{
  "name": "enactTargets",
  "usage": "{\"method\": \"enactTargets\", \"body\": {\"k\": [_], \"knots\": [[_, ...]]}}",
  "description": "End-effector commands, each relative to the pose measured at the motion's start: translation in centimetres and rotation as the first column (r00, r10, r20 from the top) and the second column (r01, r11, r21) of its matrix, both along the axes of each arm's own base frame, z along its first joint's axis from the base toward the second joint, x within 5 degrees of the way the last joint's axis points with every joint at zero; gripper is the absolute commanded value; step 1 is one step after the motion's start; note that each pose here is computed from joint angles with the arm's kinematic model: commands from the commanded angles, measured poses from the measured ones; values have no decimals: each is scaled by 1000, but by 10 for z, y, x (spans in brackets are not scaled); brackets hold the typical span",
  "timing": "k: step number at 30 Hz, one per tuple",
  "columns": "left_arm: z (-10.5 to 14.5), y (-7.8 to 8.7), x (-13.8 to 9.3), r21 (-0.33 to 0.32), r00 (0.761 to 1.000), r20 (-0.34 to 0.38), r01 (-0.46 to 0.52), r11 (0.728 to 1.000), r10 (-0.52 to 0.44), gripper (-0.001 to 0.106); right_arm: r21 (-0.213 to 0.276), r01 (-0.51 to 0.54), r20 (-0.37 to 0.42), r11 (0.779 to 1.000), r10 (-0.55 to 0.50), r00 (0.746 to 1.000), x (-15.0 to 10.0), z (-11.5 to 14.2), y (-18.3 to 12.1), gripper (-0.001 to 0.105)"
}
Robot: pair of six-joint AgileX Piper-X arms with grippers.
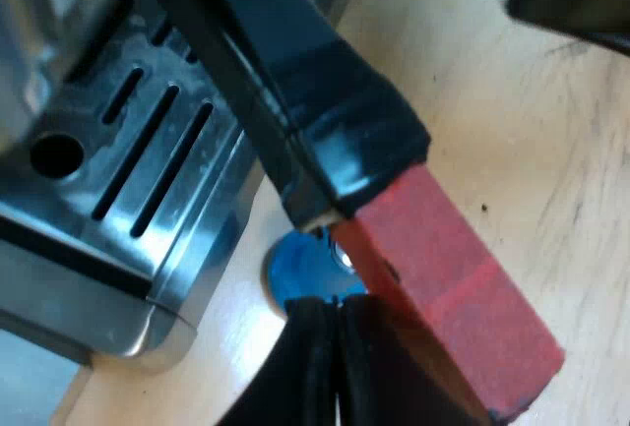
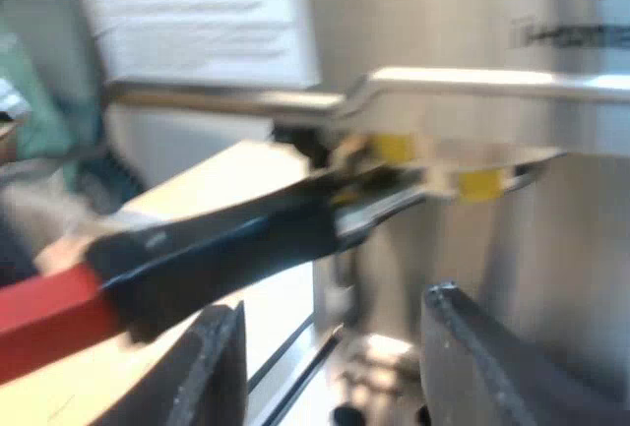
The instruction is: Put the handle in the coffee machine
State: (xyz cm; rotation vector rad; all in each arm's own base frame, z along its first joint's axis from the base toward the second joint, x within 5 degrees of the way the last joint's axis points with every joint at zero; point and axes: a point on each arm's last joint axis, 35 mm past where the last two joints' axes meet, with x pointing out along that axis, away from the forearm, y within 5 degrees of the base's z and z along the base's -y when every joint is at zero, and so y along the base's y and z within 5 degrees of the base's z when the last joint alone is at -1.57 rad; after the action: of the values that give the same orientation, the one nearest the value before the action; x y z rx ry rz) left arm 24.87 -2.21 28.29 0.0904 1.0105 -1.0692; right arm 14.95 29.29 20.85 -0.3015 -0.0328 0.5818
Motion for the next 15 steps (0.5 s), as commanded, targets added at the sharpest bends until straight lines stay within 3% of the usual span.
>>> {"method": "enactTargets", "body": {"k": [1,4,6,10,15], "knots": [[2,-4,-5,-9,999,-42,-13,1000,13,0,7,-66,-52,998,66,996,-7,9,-3,44],[6,-4,-5,-14,999,-20,-41,999,40,0,44,-114,-115,993,118,986,-11,18,-7,44],[11,-3,-6,-11,998,6,-56,998,56,0,28,-119,-125,992,122,985,-13,23,-11,44],[17,-2,-9,26,995,31,-91,995,90,0,23,-233,-152,972,234,960,-21,38,-20,44],[16,-2,-12,31,995,1,-97,995,97,0,10,-282,-174,959,279,944,-28,52,-31,44]]}}
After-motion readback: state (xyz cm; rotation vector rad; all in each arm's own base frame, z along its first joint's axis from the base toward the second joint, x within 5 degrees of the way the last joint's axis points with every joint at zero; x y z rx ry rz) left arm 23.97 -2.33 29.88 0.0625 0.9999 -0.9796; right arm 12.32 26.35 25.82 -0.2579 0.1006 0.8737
